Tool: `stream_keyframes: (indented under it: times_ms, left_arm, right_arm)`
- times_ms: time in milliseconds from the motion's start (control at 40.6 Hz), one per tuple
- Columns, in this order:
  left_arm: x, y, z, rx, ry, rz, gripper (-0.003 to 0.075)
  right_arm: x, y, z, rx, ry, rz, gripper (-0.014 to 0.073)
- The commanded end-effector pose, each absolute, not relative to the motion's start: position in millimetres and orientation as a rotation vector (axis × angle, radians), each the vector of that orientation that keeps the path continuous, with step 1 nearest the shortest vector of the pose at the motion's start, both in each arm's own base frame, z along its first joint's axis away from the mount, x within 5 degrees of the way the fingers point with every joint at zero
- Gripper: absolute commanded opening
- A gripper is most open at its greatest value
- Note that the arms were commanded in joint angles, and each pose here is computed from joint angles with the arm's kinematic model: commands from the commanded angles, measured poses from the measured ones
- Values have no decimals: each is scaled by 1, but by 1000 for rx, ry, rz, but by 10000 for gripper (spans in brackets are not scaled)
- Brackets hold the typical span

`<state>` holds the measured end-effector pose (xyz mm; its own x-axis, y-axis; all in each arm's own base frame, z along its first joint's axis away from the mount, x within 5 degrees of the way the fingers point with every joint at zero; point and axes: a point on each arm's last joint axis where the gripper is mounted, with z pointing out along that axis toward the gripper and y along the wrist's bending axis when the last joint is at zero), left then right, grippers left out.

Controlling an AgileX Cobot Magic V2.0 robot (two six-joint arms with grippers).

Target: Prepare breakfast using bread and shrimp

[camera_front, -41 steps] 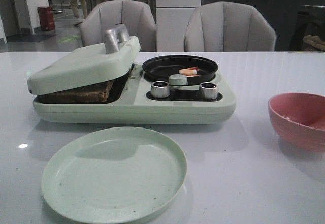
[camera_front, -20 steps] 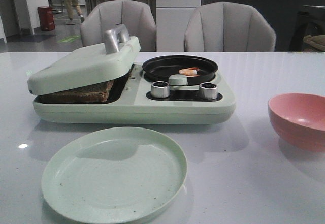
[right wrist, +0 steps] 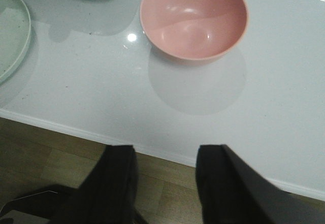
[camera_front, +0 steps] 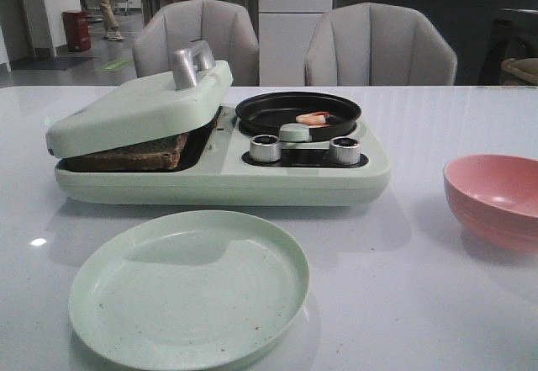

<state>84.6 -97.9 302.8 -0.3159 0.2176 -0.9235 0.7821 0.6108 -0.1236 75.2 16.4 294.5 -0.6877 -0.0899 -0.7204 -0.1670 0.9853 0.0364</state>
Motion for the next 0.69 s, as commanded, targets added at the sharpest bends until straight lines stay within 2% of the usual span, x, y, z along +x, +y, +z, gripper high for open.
stream_keyframes:
  times_ms: [0, 98, 222, 394, 591, 665]
  left_arm:
    - [88, -98, 317, 736, 1778, -731, 98]
    - [88, -98, 317, 736, 1778, -731, 98]
    - [88, -98, 317, 734, 1777, -730, 98]
    - [90, -97, 318, 728, 1768, -703, 99]
    - [101, -87, 319, 589, 1797, -640, 102]
    - [108, -78, 316, 543, 1833, -553, 102]
  right_arm:
    - [75, 15, 302, -162, 2251, 129, 328]
    - [74, 15, 300, -162, 2265, 125, 180]
    - [74, 15, 300, -162, 2258, 127, 36]
    - [76, 15, 302, -164, 2228, 128, 35]
    - [76, 15, 302, -165, 2221, 129, 35]
    - [76, 15, 302, -165, 2221, 129, 35]
